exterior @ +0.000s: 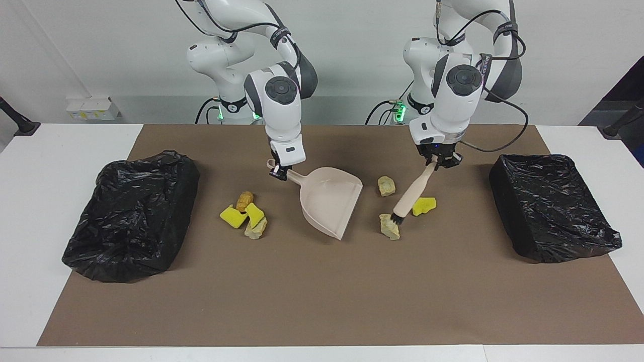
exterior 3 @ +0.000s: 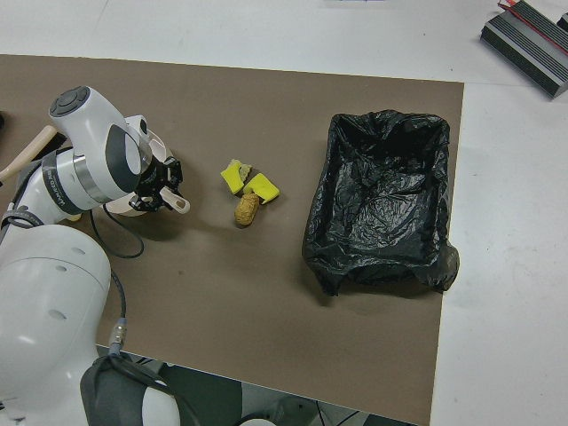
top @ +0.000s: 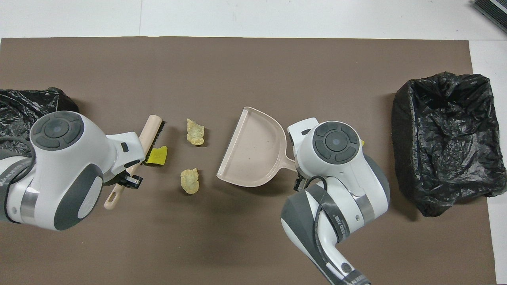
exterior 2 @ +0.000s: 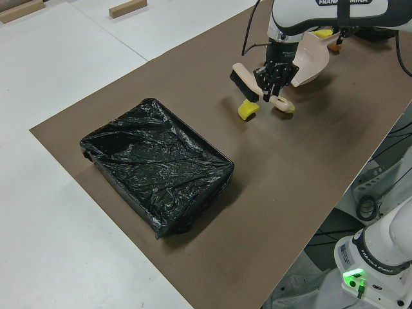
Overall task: Sweep and dump trash in bin
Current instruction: 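Sweep the sponge and paper scraps toward the dustpan with the left gripper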
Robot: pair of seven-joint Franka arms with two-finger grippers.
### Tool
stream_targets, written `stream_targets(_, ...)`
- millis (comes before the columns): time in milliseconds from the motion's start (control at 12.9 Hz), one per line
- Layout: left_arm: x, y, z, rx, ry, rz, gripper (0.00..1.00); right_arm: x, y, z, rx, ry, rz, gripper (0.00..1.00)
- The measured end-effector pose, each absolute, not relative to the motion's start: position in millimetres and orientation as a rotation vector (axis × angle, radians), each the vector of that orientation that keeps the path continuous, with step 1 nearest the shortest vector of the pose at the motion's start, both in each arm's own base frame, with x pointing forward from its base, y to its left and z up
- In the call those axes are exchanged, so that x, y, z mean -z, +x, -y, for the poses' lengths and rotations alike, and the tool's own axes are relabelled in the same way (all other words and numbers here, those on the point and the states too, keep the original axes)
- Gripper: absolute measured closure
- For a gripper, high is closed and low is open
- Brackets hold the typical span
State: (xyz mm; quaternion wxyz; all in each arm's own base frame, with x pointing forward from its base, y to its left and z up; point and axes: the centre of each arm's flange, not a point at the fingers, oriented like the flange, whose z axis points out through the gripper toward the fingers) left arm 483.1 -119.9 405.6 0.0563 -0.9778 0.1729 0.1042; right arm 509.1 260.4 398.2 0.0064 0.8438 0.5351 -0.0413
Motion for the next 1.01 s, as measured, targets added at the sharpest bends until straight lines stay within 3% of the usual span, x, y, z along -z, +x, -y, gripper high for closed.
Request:
stream_targets(389, -367.8, 459.6, 103.8, -0.287, -2.994, -0.08, 0.73, -398.2, 509.2, -260.4, 0.128, 2.63, -1.691, 0.68)
stream_targets(1011, -357.3, 428.6, 174.3, -0.366, -3.049, -0.118, 0.73, -398.2, 509.2, -260.4, 0.128, 2.63, -1.691, 0.68)
